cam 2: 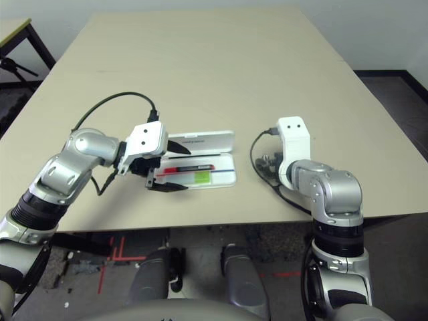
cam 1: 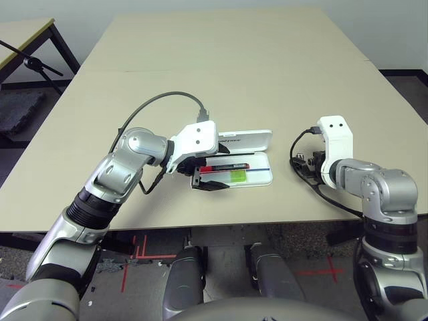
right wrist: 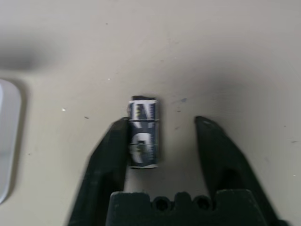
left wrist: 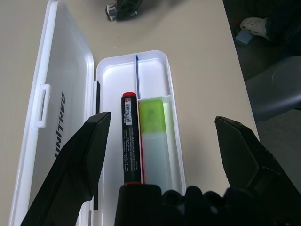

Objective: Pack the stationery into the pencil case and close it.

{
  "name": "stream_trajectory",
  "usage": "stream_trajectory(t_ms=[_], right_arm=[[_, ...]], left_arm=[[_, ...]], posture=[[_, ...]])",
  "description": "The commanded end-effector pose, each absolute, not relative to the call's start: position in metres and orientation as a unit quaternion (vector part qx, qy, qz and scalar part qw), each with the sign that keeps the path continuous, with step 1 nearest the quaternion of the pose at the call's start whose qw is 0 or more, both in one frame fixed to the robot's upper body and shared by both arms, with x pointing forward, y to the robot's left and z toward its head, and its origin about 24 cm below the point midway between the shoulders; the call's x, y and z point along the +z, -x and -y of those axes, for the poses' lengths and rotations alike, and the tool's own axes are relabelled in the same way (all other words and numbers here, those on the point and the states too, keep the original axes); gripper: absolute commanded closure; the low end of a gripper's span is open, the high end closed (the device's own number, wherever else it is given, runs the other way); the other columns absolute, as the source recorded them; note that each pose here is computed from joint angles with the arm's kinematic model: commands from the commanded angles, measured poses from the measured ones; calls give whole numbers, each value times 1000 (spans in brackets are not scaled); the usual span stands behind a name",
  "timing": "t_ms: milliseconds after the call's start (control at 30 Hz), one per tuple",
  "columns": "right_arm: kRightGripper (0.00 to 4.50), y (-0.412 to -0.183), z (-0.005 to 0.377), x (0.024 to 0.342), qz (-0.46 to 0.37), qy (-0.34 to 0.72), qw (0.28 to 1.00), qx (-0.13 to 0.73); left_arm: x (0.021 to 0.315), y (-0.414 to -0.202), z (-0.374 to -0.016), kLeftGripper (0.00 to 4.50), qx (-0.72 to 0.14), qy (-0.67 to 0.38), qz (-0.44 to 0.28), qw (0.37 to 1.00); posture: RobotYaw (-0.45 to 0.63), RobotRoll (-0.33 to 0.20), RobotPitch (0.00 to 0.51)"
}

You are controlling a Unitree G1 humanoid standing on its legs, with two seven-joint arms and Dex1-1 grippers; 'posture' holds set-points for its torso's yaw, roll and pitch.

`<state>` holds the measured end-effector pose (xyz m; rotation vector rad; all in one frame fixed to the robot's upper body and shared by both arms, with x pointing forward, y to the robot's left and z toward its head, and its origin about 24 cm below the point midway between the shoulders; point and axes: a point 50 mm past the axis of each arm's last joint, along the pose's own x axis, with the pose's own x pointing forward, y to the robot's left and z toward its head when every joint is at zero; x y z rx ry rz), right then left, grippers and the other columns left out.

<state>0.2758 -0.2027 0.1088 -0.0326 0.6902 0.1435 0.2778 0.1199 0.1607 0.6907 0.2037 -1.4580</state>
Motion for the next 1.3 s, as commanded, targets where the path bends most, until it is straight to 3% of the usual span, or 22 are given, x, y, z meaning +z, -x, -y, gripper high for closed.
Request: stream_trajectory(t_ms=[33,100,133,233,533,667,833,1300], right_arm=[[3230,-275,202,102,-356,13,930,88],[4039,-276,205,105,-351,20,932,90],[4176,-276,208,106,-347,26,933,91],[4175,-278,220,112,-339,45,934,100],[4175,-280,240,142,-271,120,923,244],[4175,-271,228,157,-201,205,877,386],[4175,-265,220,164,-180,248,824,477],[4175,-265,180,149,-144,300,731,596]], left_arm=[[162,-277,-119,0,-651,-325,-93,679],[163,-278,-119,0,-651,-327,-92,679],[163,-278,-119,0,-651,-328,-91,678],[164,-279,-118,0,-651,-329,-90,677],[163,-279,-120,0,-652,-332,-93,675],[163,-278,-122,0,-651,-334,-97,675],[164,-277,-126,0,-647,-336,-102,677],[163,-277,-137,0,-620,-356,-121,688]], posture=[[-116,0,103],[-119,0,93],[-119,0,93],[-122,0,89],[-128,0,83],[-120,0,89],[-107,0,95],[-76,0,108]])
